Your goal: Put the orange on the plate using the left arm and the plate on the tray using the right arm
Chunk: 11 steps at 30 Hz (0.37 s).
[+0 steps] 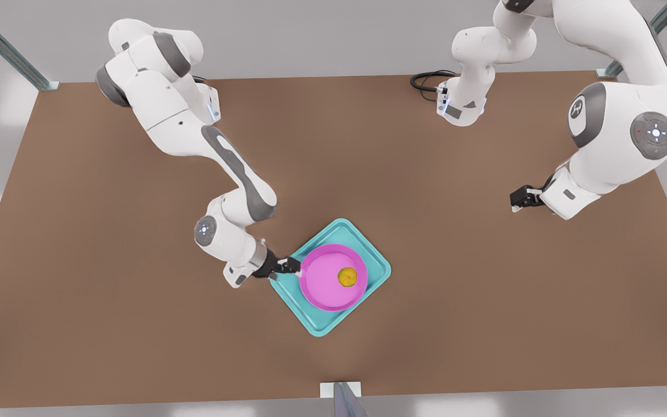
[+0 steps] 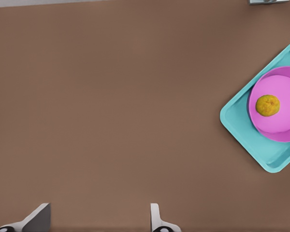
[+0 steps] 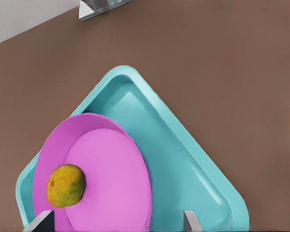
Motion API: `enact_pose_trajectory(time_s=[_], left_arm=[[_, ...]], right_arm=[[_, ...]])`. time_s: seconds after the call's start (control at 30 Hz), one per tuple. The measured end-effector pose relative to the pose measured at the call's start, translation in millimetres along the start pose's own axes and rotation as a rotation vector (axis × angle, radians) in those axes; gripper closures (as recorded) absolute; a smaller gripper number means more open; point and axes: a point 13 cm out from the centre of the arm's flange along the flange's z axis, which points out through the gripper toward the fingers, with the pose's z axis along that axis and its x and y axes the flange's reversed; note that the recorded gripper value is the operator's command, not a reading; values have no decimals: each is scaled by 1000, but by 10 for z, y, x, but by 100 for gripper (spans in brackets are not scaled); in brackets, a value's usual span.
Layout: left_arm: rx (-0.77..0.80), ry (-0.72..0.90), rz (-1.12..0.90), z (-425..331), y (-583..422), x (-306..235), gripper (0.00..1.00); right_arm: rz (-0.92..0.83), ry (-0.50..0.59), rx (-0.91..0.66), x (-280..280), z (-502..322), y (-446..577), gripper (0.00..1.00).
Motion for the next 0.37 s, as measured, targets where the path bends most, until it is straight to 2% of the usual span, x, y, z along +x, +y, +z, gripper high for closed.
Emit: enact_pose_trajectory(time_s=[0.1,0.2,0.27,0.37], left_arm=[[2,-26,-8,-184,25,-25,0],[7,-14,0,-159,-44,-27,0],[7,-8,16,-135,-151,-29,0],[5,-3,14,-123,-149,-33,0]], right_arm=[[-47,-24,168,-521,-1632,-747,0],[-101,-31,353,-345,-3352,-1027,0],[-110,20,444,-84,-3804,-1160,0],[-98,135,517,206,-3904,-1394,0]])
